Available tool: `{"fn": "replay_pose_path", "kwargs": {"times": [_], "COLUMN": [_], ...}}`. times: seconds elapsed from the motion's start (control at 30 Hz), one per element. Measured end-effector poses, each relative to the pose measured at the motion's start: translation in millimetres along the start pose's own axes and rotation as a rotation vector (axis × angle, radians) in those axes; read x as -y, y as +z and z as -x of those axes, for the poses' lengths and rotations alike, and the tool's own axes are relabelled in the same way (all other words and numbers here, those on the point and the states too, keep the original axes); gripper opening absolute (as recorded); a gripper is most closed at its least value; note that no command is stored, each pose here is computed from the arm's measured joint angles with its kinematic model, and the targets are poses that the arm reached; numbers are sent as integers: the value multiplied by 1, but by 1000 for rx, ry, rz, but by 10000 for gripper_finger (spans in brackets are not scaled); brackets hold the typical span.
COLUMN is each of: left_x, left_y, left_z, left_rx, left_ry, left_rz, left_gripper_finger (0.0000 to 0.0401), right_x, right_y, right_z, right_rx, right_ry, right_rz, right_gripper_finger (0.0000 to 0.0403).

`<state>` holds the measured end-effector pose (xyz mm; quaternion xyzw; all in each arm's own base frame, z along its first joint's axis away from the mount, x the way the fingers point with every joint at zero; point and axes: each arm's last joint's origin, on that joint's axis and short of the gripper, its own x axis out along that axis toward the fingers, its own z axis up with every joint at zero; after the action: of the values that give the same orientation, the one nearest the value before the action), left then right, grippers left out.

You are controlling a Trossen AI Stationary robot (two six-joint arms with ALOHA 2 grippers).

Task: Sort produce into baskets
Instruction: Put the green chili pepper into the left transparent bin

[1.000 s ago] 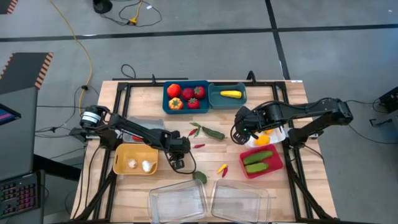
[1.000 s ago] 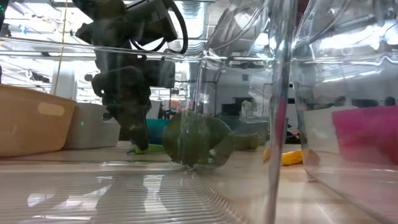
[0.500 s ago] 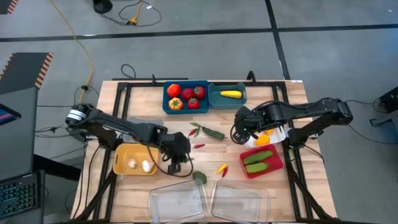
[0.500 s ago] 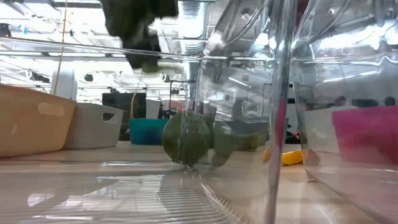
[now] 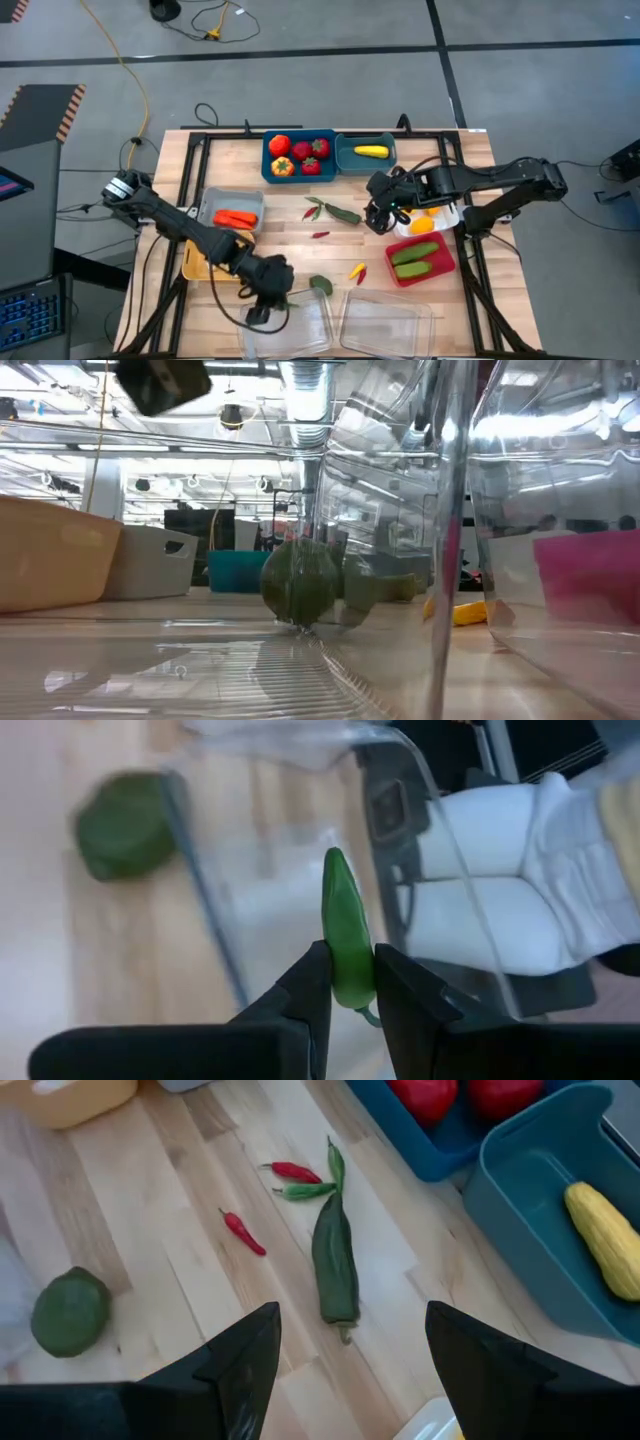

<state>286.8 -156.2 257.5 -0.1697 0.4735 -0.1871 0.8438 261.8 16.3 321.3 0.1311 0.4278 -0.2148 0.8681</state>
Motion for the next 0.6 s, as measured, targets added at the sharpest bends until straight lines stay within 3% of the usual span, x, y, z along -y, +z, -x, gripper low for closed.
{"fn": "replay_pose_path", "kwargs": {"times": [0.3, 0.6], "left_x": [14, 14], "left_y": [-9, -10], "left_z": [-5, -6], "left_rx": [-31, -44], "left_ry": [-24, -37], "left_rz": [93, 65], "left_gripper_finger": [86, 174], "right_x": [-6, -14], "right_y": [-1, -2], "right_z": [-21, -75], "right_rx": [-65, -232], "right_ry": [-27, 4], "right_rz": [27, 70], "right_gripper_finger": [278, 278]}}
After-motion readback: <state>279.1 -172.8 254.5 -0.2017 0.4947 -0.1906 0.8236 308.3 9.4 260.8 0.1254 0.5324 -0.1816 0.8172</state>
